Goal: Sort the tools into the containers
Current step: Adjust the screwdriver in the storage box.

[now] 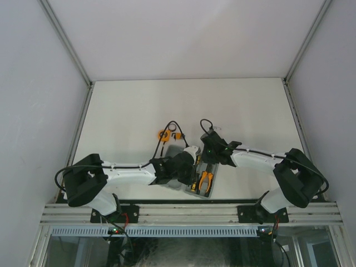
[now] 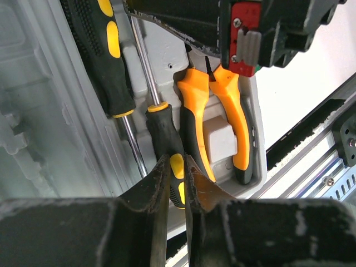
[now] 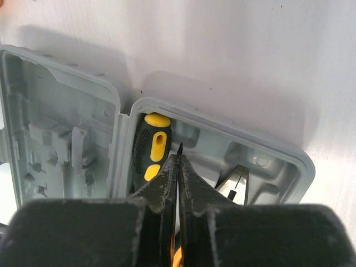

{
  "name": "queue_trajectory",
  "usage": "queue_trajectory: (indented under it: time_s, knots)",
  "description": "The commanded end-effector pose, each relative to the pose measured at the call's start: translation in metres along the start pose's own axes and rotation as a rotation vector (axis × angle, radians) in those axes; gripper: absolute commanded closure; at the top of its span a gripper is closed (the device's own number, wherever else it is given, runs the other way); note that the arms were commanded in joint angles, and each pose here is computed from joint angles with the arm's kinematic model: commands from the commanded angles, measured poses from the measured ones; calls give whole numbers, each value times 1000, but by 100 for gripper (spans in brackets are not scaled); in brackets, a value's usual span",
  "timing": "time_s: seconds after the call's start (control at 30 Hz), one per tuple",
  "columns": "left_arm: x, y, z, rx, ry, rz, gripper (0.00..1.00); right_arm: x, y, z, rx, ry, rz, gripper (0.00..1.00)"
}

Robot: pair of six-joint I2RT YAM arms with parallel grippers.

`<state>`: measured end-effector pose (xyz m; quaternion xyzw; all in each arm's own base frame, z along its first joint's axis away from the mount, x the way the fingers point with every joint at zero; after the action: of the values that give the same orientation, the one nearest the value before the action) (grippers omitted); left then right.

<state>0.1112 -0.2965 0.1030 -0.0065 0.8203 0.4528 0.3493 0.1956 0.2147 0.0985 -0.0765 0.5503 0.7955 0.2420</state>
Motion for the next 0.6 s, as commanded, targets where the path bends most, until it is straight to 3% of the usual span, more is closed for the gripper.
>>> queue_trajectory:
  time_s: [0.0,0.33,0.57]
  knots:
    - [11,-4,3,-8,8,58,81,2,-5,0,21,-6,9,100]
    - [17,-8,3,-30,-11,111,81,16,-18,-19,154,5,65,100]
    - [27,-10,6,-53,-12,161,95,24,-28,-26,209,7,119,100]
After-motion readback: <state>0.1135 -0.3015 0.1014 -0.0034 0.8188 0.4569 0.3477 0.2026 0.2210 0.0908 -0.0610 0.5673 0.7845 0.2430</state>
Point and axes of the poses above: each gripper's point midway between its finger pads, its own y axis back along the fingers, its own z axis along the line the jaws close on, x = y × z, the point moved 8 cm from there along y, back along the fingers, and after that the axes turned 6 degrees about -y, right-handed, at the moved point
